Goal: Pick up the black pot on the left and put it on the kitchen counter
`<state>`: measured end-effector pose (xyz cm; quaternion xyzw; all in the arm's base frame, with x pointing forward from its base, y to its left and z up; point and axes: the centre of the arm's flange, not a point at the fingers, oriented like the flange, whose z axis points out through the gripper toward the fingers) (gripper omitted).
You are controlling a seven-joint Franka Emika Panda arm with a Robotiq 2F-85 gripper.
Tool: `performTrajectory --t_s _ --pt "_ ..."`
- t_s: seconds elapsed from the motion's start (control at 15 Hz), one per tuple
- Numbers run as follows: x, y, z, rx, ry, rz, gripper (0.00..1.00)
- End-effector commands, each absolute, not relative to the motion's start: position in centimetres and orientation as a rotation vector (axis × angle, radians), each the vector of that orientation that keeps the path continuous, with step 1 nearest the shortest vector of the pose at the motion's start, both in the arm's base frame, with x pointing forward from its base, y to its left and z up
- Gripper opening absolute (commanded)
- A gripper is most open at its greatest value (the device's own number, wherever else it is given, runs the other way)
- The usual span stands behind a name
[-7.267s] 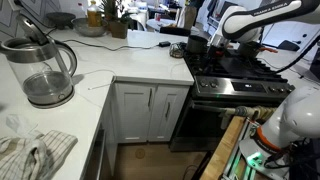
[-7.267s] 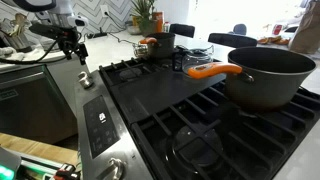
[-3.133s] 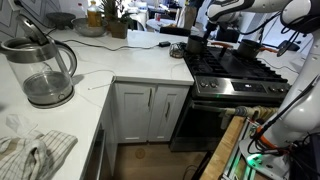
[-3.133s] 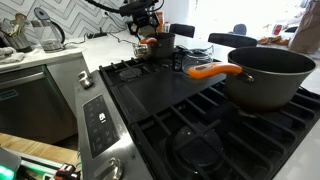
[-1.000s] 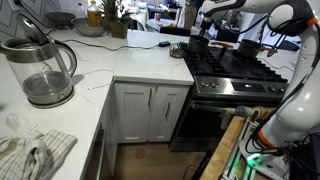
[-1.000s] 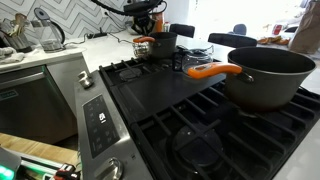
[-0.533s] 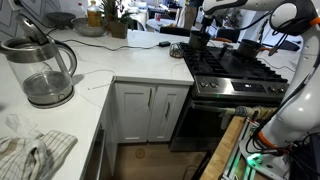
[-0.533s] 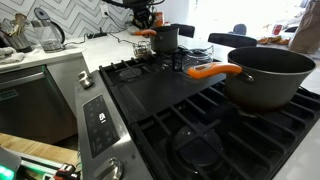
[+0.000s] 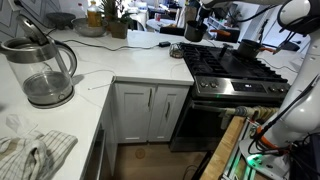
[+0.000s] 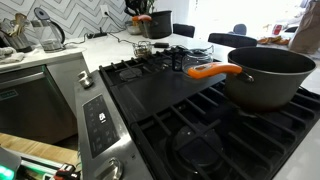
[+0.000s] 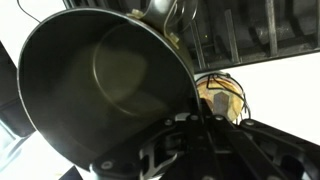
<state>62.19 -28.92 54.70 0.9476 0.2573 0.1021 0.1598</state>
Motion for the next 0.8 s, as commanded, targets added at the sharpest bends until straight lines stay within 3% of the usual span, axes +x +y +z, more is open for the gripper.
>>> performTrajectory --t_s 0.0,0.73 --pt "61.5 -24.7 58.4 2.595 0.865 0.362 0.01" --pt "64.7 -7.9 62.0 2.414 1.502 0.580 0.01"
